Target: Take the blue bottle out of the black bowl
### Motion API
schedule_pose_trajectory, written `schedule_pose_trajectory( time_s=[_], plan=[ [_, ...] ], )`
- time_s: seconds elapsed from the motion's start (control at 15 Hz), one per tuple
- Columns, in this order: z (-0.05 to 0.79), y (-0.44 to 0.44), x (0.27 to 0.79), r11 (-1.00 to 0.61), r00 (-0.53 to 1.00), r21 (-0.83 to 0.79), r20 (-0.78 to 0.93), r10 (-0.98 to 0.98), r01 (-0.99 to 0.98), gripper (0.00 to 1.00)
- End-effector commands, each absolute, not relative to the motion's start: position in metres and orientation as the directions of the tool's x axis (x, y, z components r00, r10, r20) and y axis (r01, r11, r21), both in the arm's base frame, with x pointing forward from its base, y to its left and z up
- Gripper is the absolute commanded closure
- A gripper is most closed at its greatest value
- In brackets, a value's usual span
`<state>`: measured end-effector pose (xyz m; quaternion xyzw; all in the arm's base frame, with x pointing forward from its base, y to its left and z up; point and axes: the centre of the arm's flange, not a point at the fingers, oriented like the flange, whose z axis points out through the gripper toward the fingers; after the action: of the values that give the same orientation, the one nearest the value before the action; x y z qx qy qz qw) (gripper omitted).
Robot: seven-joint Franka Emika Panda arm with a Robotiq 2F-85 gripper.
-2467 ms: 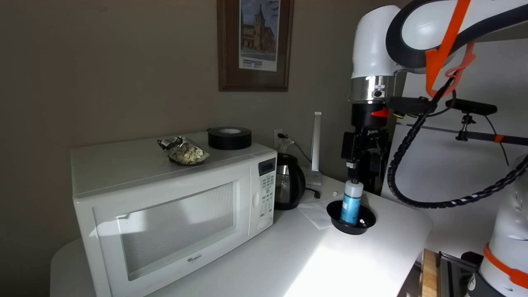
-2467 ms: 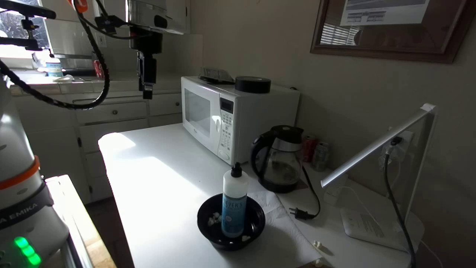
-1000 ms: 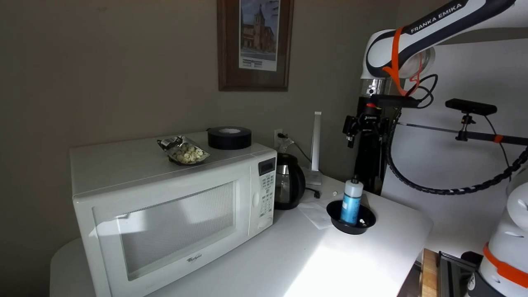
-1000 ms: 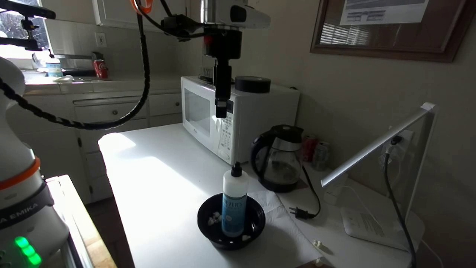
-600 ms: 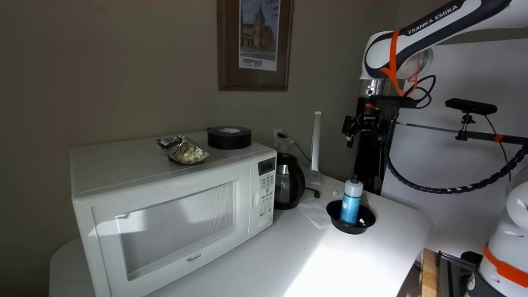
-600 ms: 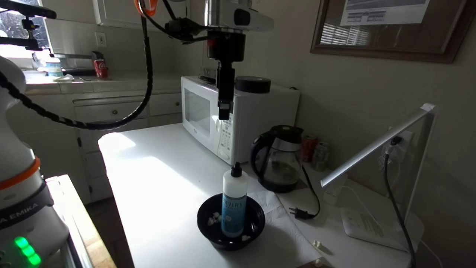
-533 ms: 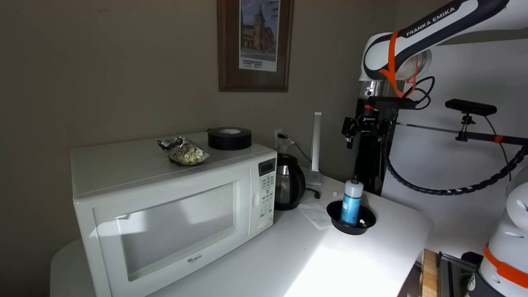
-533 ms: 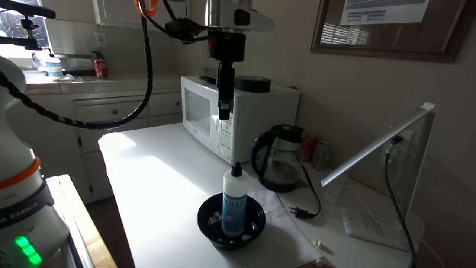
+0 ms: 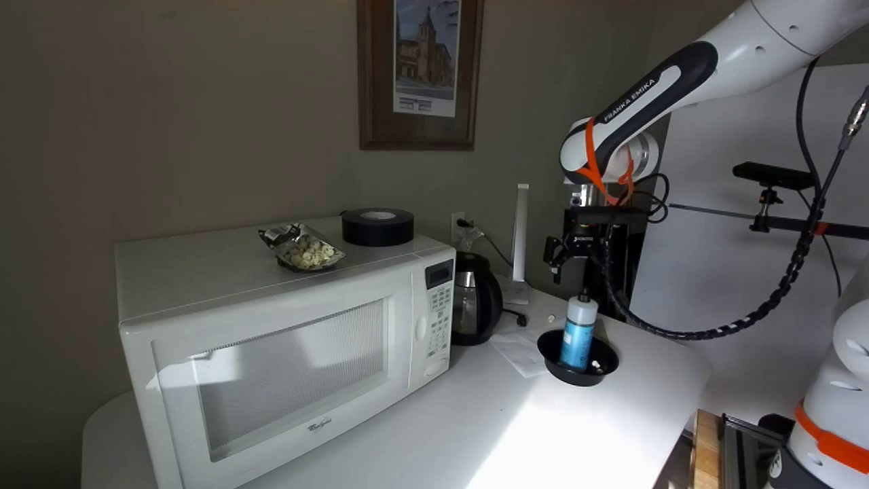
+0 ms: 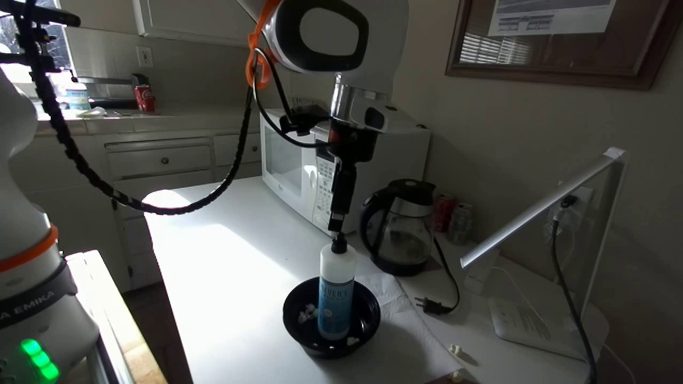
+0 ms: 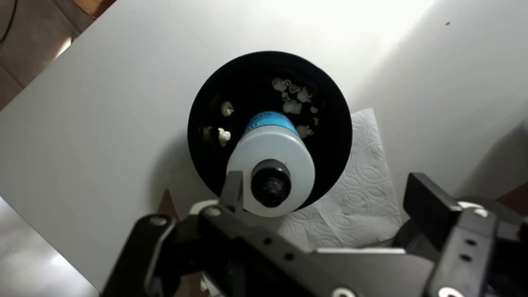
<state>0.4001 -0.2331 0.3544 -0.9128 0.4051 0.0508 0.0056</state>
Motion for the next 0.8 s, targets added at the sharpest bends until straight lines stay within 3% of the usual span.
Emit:
schedule_pose_trajectory(
  time_s=[0.0, 0.73],
  plan=[
    [0.324, -0.252, 0.417, -0.622, 0.612, 0.037, -0.145, -0.778, -0.782, 0.0],
    [0.283, -0.274, 0.415, -0.592, 0.561, 0.105, -0.223, -0.797, -0.799, 0.0]
  ],
)
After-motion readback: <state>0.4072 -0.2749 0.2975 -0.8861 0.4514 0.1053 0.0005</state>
